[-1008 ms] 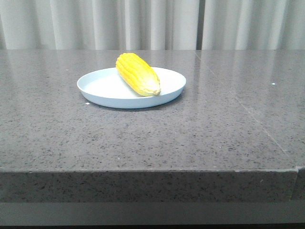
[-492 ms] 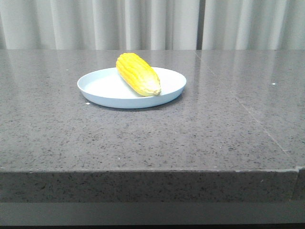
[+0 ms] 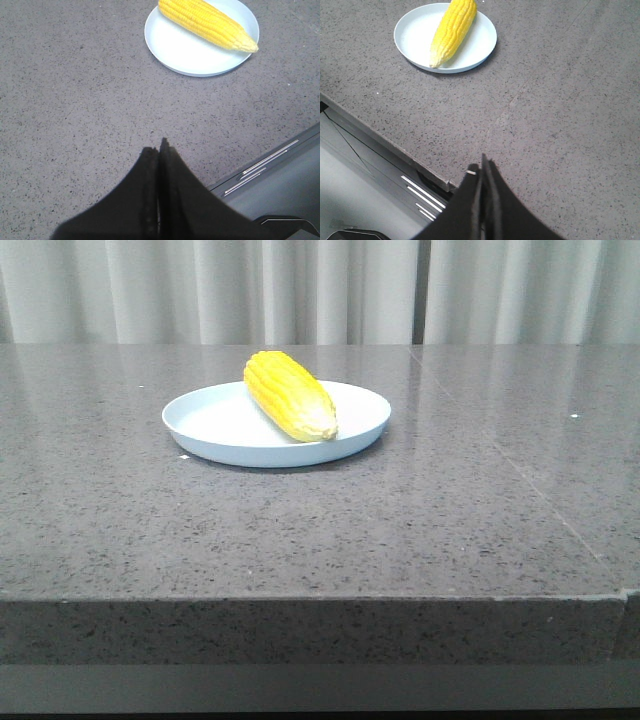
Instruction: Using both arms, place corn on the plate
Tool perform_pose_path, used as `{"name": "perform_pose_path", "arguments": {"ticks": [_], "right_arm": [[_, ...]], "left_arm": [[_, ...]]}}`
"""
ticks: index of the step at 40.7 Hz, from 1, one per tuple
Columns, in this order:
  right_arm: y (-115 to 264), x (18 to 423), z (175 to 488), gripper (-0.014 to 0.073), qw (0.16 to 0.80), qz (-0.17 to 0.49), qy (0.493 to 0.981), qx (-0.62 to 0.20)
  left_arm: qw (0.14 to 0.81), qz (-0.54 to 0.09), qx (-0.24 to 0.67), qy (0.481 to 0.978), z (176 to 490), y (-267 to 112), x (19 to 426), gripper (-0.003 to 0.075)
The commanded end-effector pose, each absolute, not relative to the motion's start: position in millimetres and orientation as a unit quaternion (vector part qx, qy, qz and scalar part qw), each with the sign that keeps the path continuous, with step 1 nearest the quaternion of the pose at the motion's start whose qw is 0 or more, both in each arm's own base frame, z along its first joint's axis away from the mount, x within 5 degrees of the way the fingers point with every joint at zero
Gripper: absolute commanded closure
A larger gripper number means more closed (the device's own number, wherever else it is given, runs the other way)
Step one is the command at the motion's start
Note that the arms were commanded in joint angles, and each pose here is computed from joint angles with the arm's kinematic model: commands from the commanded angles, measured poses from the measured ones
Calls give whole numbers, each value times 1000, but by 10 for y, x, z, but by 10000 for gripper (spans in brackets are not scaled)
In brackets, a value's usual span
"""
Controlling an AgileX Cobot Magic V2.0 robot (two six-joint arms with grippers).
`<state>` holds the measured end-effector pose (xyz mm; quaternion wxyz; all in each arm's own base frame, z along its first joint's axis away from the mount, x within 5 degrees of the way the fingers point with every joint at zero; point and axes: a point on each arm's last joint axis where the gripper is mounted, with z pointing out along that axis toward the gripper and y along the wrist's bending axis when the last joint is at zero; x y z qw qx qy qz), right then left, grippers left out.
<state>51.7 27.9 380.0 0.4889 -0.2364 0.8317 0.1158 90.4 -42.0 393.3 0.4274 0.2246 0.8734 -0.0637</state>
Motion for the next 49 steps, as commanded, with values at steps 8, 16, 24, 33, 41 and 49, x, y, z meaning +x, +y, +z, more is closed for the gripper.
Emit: {"name": "perform_pose_path", "arguments": {"ticks": [8, 16, 24, 33, 41, 49], "right_arm": [[284, 543, 3910, 665, 525, 118, 811, -231], [284, 543, 3910, 665, 525, 118, 811, -231], [284, 543, 3910, 665, 525, 118, 811, -231], [284, 543, 3910, 665, 525, 118, 811, -231], [284, 543, 3910, 665, 525, 118, 811, -231], [284, 543, 3910, 665, 525, 118, 811, -231]], "left_arm": [[465, -73, 223, 854, 4050, -433, 920, 741], [476, -73, 208, 851, 4063, -372, 854, 741], [527, -36, 147, 837, 3952, -174, 737, 741], [545, 9, 99, 832, 3485, -20, 554, 741], [620, -13, 60, 782, 2992, -27, 470, 741], [689, -52, 22, 723, 2520, -55, 484, 741]]}}
